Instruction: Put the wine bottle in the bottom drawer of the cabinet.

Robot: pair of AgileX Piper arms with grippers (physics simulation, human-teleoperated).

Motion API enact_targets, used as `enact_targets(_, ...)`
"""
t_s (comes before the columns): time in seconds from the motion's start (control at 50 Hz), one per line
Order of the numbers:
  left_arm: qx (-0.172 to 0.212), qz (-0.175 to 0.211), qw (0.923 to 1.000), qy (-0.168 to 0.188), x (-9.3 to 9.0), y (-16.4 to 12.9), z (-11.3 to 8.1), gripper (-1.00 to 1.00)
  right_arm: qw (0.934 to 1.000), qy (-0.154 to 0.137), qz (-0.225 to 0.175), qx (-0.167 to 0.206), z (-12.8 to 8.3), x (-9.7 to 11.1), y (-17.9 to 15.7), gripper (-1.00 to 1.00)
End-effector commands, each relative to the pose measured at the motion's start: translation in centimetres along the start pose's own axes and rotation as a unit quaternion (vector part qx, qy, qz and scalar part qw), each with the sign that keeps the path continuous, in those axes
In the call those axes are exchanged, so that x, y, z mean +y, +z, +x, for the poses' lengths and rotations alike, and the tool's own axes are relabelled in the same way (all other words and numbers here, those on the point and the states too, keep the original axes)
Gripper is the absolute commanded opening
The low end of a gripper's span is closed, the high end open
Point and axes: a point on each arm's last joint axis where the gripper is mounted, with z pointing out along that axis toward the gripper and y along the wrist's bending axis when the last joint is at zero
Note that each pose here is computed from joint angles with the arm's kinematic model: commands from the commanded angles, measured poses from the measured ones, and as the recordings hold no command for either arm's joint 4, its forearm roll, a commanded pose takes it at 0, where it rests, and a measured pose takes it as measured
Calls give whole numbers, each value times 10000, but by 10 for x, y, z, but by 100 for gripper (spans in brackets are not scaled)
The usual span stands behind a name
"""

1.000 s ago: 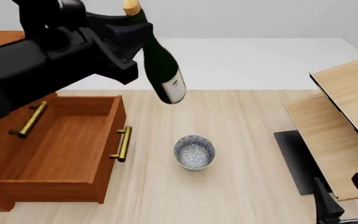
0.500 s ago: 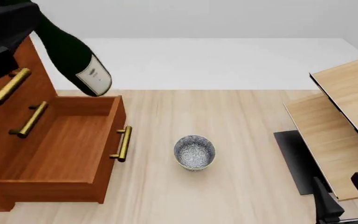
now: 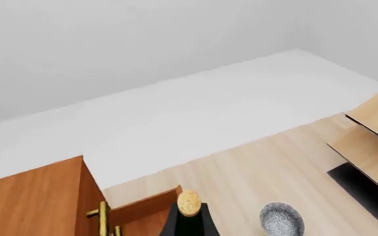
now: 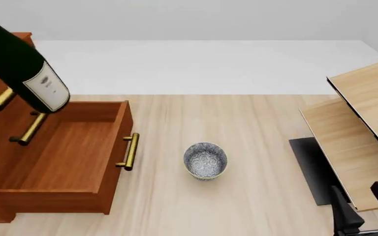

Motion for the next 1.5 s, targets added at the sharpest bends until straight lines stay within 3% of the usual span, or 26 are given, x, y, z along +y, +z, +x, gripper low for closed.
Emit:
enact_targets(0.02, 535, -167, 9980, 284, 8, -3, -20, -100, 10000, 33, -2, 0, 0, 0, 1, 100)
enact_targets(0.08, 703, -162, 9971, 226, 9, 0, -24, -100, 10000, 42, 1, -3, 0, 0, 0, 100)
enact_targets(0.1, 869, -3, 9959, 247, 6, 6, -24, -100, 10000, 33, -5, 2, 0, 0, 0, 100)
enact_targets(0.14, 927, -103, 9951, 328, 8, 6, -24, -100, 10000, 42, -1, 0, 0, 0, 0, 100)
enact_targets(0.18, 1077, -72, 9941, 142, 9, 11, -29, -100, 10000, 34, -2, -2, 0, 0, 0, 100)
enact_targets(0.22, 1138, 1, 9932, 259, 8, 14, -34, -100, 10000, 32, -1, -1, 0, 0, 0, 100)
enact_targets(0.26, 1246, -20, 9922, 52, 9, 19, -38, -100, 10000, 30, -2, 0, 0, 0, 0, 100)
enact_targets(0.3, 1256, -27, 9920, 153, 10, 20, -41, -100, 10000, 27, 0, 4, 0, 0, 0, 100)
enact_targets(0.32, 1370, 22, 9906, -59, 9, 26, -42, -100, 10000, 22, -4, -1, 0, 0, 0, 100)
enact_targets(0.4, 1526, 92, 9882, 37, 8, 39, -44, -100, 10000, 29, -1, 4, 0, 0, 0, 100)
enact_targets(0.42, 1521, -29, 9880, -284, 11, 41, -47, -100, 10000, 26, -3, 3, 0, 0, 0, 100)
enact_targets(0.48, 1599, 3, 9871, -118, 11, 48, -45, -100, 10000, 19, -9, 3, 0, 0, 0, 100)
enact_targets(0.5, 1756, -72, 9844, -75, 14, 53, -38, -100, 10000, 12, -12, 2, 0, 0, 0, 100)
enact_targets(0.7, 1927, -73, 9806, -364, 12, 66, -32, -100, 10000, -5, -6, 10, 0, 0, 0, 100)
enact_targets(1.12, 2190, -78, 9746, -472, 10, 92, 5, -100, 10000, -23, 10, 25, 1, 0, 0, 100)
enact_targets(1.5, 2309, -342, 9700, -679, 17, 105, 38, -100, 10000, -48, 6, 49, 1, 0, 0, 100)
